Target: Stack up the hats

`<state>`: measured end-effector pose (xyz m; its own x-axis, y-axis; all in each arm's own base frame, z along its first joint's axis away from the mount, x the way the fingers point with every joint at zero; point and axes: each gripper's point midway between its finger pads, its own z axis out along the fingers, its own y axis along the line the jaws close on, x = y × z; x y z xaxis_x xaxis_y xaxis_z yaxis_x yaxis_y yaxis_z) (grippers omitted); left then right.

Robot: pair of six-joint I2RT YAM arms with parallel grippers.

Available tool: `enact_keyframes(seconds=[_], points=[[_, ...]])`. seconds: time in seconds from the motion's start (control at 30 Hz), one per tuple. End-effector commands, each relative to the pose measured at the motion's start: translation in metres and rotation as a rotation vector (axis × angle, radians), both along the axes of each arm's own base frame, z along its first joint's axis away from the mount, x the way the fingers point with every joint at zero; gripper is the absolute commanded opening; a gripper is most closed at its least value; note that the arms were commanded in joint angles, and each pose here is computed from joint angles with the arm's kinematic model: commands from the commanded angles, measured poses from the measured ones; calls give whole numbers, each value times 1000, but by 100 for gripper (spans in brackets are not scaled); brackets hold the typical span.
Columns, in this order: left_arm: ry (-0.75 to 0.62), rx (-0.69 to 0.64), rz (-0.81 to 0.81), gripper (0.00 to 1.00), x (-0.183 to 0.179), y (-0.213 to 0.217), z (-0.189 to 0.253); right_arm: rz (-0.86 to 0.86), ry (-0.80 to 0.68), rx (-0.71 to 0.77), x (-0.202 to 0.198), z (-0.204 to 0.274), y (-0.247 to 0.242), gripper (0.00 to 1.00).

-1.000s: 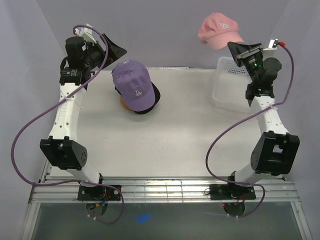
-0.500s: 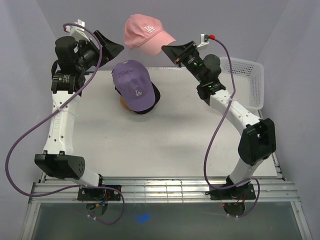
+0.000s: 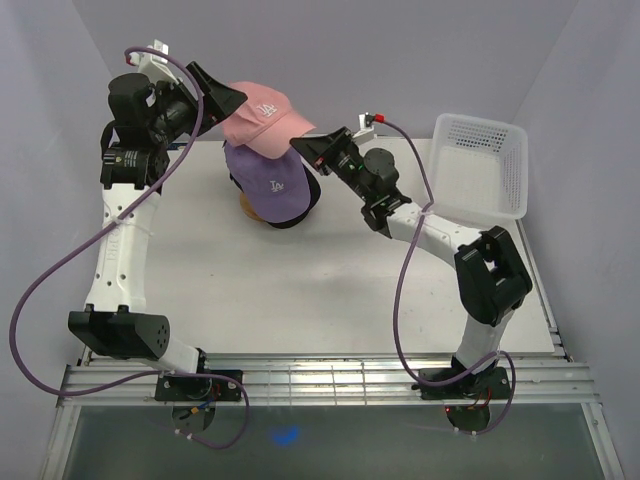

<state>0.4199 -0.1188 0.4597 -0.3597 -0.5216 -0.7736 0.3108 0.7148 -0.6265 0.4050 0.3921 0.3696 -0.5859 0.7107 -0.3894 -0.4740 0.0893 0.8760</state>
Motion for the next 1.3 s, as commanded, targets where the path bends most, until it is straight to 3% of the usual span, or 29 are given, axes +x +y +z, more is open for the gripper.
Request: enact_keyframes(seconds=[0.0, 0.5, 1.27], points=[[-16, 13, -9, 97, -5, -1, 4, -34, -124, 138, -19, 53, -15, 8], [-2, 32, -10, 97, 2, -3, -3, -8, -176, 259, -30, 116, 17, 8], [23, 50, -15, 97, 4, -3, -17, -76, -32, 250, -54, 14, -20, 8]])
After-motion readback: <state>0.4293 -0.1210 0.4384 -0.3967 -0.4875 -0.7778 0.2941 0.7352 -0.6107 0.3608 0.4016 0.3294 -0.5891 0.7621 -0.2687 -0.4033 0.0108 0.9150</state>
